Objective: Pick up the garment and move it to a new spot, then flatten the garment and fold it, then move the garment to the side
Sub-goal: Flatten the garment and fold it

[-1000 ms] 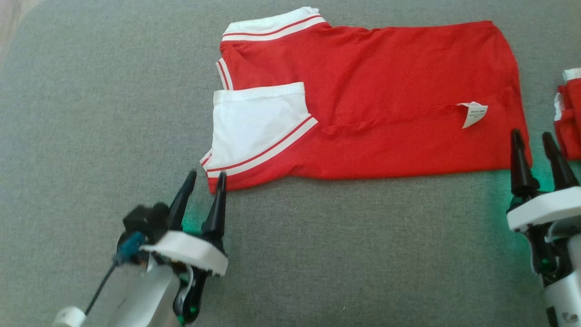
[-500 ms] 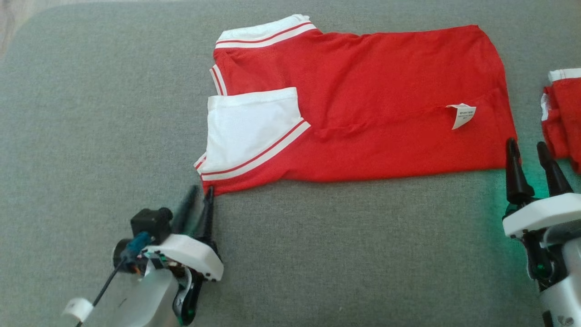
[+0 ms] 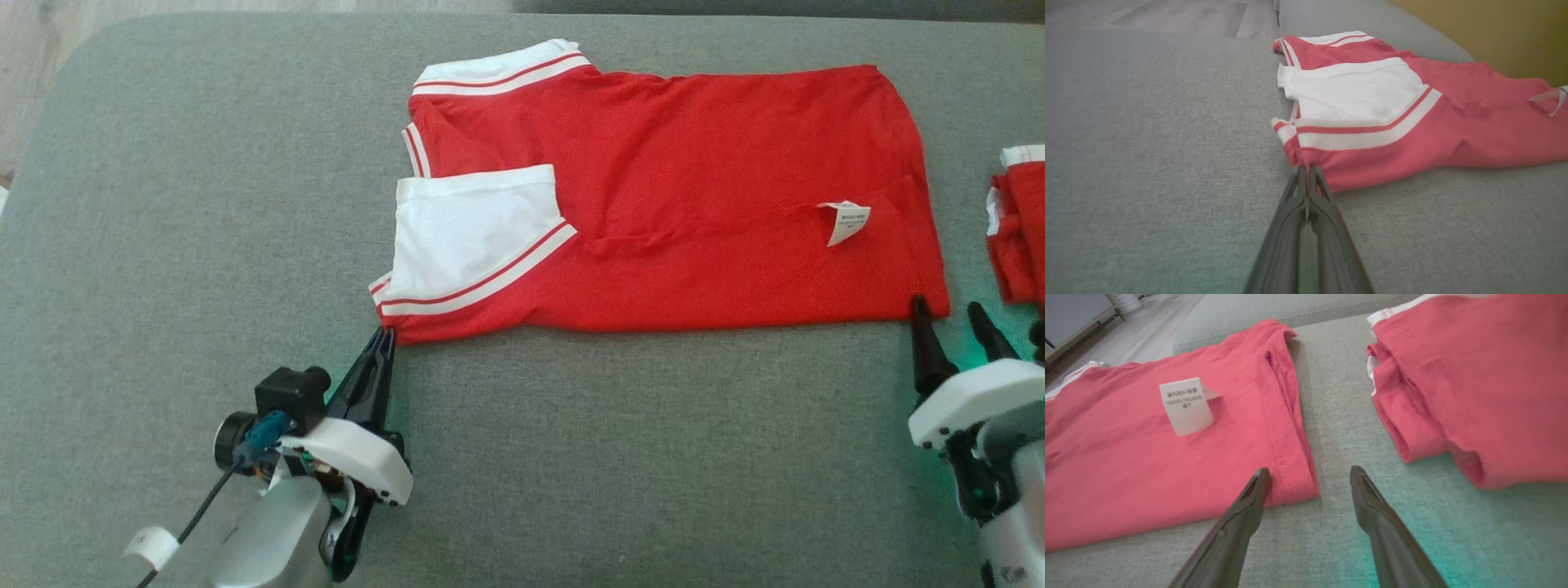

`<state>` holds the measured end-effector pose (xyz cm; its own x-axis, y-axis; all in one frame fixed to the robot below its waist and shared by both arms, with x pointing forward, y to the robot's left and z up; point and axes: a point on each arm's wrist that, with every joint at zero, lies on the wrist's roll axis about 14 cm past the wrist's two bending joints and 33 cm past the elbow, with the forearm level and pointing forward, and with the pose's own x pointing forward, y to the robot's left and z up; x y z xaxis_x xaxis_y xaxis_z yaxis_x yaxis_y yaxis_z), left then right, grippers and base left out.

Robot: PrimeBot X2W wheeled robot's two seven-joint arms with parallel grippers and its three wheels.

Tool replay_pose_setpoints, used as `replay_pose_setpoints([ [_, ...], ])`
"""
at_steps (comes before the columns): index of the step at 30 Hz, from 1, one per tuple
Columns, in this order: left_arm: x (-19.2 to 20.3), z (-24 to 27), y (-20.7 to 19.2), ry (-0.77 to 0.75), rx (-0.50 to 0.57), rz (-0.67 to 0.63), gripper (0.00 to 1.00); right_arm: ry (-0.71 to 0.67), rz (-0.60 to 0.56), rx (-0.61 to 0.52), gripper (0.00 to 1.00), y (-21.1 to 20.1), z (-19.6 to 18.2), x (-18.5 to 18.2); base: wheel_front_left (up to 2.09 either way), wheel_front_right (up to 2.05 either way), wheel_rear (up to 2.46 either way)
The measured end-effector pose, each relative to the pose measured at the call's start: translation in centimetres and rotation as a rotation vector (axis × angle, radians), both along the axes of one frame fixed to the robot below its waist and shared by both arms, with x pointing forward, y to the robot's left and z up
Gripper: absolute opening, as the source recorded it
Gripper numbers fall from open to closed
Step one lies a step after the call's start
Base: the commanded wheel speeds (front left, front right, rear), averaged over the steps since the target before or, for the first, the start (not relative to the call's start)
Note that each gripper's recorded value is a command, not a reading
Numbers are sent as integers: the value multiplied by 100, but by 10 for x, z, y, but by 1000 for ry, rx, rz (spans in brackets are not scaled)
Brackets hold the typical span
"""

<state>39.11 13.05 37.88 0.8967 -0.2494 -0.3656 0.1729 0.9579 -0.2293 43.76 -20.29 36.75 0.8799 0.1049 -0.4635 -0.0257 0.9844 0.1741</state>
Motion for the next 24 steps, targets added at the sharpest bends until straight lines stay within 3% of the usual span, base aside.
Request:
replay_pose_setpoints([
  [1, 0, 2, 0, -7, -1, 1, 0, 12, 6, -5, 92, 2, -2, 1, 0, 0, 0],
  [2, 1, 3, 1, -13, -2, 3, 0, 21, 10, -5, 54, 4, -3, 2, 0, 0, 0],
  [4, 2, 6, 2, -24, -1, 3, 0, 41, 18, -6, 0, 7, -5, 4, 0, 0, 0],
  [15, -5, 29, 6, -98, 9, -4, 0, 28, 29, -13, 0, 8, 7, -4, 0, 0, 0],
  [24, -73, 13, 5, -24, 9, -28, 0, 63, 6, 0, 0, -7, 5, -70, 0, 0, 0],
])
